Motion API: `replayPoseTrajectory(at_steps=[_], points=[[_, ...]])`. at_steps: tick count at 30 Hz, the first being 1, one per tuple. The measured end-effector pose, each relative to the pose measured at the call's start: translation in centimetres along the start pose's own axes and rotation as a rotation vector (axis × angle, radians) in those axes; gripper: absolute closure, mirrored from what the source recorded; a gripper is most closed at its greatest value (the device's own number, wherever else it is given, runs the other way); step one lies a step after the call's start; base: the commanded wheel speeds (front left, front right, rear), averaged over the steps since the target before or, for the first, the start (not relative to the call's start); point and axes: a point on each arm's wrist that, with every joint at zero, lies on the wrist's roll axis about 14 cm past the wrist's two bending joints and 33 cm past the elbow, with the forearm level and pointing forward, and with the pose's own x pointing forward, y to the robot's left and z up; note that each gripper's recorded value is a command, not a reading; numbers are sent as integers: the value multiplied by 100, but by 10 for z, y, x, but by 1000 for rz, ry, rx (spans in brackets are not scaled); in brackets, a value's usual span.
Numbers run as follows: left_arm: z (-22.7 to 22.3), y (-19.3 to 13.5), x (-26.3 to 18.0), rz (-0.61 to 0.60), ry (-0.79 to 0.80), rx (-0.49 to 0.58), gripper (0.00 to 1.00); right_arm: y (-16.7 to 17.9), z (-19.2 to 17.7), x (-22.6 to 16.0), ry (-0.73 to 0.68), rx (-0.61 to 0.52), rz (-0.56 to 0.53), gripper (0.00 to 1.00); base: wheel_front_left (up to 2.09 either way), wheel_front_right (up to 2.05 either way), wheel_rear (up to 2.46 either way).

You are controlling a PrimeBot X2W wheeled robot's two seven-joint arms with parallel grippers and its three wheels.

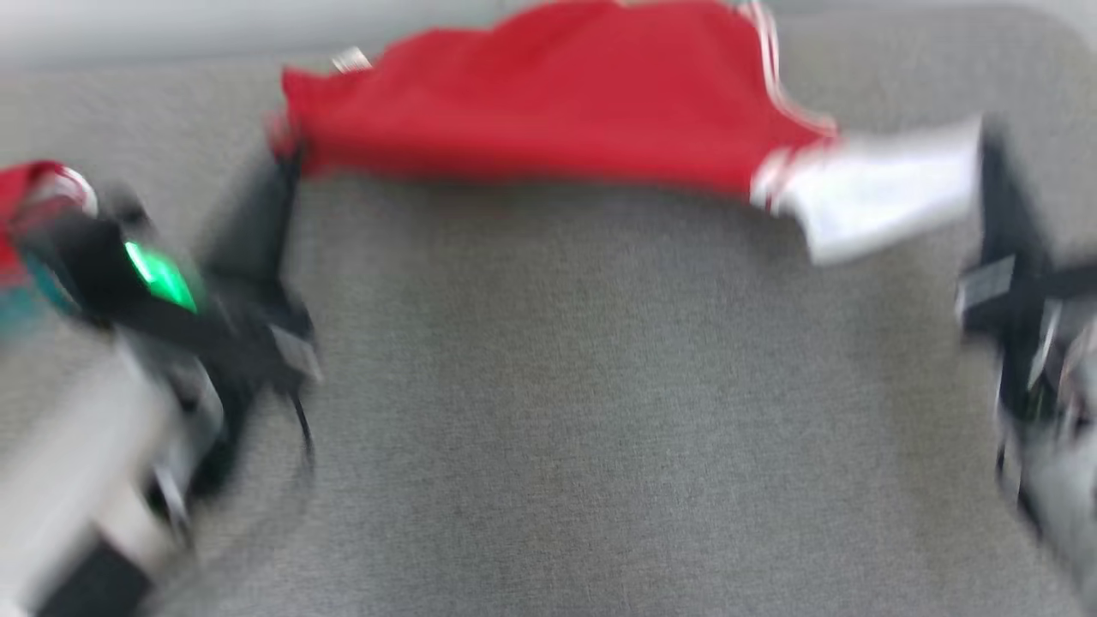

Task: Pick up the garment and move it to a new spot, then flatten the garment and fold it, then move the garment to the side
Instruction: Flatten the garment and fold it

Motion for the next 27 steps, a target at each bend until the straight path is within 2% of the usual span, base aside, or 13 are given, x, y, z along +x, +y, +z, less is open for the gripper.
replayPoseTrajectory(at_steps=[2,5,13,25,27], points=[[-30,-9,-28,-4,76,5,100,-10,-21,-29,39,42,-33,100,0,0,0],[-62,-7,-67,60,153,-30,100,-16,-46,-68,91,94,-63,100,0,0,0],[-111,-2,-152,219,259,-97,100,-41,-91,-167,212,124,-180,100,0,0,0],[-136,9,-236,398,331,-62,100,-40,-136,-259,419,197,-256,100,0,0,0],[-138,12,-245,415,341,-44,100,-30,-144,-267,473,215,-233,100,0,0,0]])
